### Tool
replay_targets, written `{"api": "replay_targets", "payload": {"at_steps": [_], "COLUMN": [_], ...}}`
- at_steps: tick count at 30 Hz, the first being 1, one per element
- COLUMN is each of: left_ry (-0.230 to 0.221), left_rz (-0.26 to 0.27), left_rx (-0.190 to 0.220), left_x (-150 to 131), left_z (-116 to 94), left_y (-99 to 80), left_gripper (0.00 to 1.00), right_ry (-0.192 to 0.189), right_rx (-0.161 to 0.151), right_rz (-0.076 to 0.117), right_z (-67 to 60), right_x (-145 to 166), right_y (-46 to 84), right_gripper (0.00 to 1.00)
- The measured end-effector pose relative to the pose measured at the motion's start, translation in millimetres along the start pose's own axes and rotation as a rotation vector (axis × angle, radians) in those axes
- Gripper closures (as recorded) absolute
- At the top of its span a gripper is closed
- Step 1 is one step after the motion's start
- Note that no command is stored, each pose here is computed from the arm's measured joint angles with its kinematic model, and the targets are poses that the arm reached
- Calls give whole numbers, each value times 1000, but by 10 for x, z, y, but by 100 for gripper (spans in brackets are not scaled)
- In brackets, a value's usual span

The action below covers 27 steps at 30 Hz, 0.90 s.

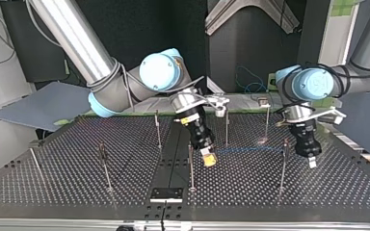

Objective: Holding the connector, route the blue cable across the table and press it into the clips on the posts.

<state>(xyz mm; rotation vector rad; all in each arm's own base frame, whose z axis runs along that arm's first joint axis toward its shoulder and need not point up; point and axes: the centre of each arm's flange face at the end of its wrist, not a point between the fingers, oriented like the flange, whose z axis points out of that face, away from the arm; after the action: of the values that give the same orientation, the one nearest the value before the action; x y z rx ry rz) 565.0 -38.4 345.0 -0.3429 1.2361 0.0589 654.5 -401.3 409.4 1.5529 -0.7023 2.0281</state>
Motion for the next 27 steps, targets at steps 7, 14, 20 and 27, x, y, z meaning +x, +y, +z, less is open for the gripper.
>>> {"api": "replay_targets", "payload": {"at_steps": [7, 14, 20, 27], "left_ry": [23, 71, 117, 116], "left_rz": [-35, -31, -40, -92], "left_rx": [-6, -52, -114, -97], "left_x": [18, 48, 32, -54], "left_z": [-15, -96, -322, -523], "left_y": [29, 79, 148, 128], "left_gripper": [2, 0, 0, 0], "right_ry": [-9, -27, -56, -84], "right_rx": [3, 10, 10, 3], "right_rz": [1, 2, 1, 0], "right_z": [-14, -41, -62, -65], "right_x": [-11, -46, -152, -299], "right_y": [-34, -96, -127, -106], "right_gripper": [100, 100, 100, 100]}}
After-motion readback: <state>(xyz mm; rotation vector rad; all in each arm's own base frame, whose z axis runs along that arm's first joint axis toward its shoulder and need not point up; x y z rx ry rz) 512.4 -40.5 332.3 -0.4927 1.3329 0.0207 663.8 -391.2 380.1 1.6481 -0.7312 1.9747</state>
